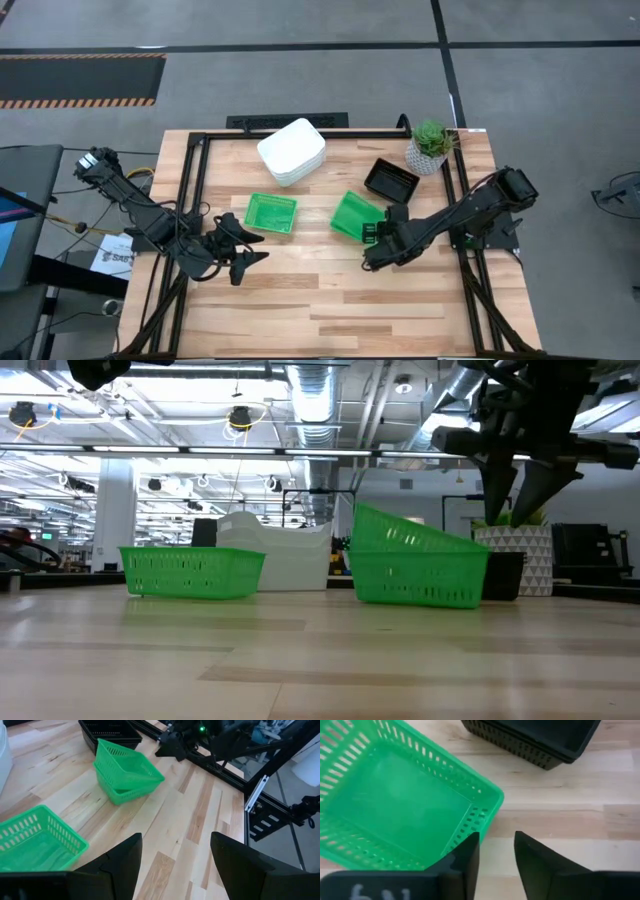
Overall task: Stack baskets by color
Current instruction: Stack the bottom green bin on the top right green bin
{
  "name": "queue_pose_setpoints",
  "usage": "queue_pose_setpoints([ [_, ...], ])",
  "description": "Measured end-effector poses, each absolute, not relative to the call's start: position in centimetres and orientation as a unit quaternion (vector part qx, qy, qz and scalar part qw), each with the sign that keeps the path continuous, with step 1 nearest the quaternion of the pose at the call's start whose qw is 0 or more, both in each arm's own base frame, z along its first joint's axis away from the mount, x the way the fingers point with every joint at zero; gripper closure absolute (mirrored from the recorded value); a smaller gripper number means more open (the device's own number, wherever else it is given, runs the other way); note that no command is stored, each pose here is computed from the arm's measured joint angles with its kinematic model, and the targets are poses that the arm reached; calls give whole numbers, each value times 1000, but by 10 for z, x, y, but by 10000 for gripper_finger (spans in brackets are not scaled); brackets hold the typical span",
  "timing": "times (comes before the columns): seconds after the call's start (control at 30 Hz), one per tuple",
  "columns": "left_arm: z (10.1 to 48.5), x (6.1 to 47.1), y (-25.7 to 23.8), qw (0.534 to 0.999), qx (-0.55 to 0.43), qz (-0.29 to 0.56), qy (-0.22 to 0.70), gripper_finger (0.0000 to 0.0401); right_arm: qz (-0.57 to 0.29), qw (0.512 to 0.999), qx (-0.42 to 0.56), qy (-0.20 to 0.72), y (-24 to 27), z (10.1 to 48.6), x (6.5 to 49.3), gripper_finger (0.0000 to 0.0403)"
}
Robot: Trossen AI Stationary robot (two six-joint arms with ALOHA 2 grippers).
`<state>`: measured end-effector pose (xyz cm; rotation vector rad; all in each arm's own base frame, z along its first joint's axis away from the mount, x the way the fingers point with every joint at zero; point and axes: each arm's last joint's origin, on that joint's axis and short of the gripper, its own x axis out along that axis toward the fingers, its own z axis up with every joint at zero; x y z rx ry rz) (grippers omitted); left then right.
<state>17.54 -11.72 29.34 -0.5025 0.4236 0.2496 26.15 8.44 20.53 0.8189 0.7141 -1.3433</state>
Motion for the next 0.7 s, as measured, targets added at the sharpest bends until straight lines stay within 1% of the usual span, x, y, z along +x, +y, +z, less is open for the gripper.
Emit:
queue_pose_setpoints([
  [0.1, 293, 175, -117, 939, -245, 122, 208, 177, -584, 657, 355, 319, 86, 208, 263, 278],
  [0.17, 293, 175, -117, 939, -244, 122, 208, 177, -571, 674, 343, 320, 89, 214, 266, 286],
  [0.33, 293, 177, -116, 937, -250, 117, 212, 177, -518, 742, 298, 304, 93, 246, 284, 290],
  [0.47, 293, 182, -110, 933, -262, 116, 219, 177, -488, 789, 259, 269, 76, 265, 306, 290],
  [0.57, 293, 183, -108, 932, -258, 109, 230, 177, -469, 804, 248, 269, 56, 265, 323, 293],
  [0.63, 291, 183, -105, 932, -244, 111, 243, 177, -465, 808, 245, 268, 44, 254, 336, 295],
  [0.7, 288, 182, -102, 929, -236, 122, 256, 177, -463, 801, 241, 292, 35, 238, 343, 296],
])
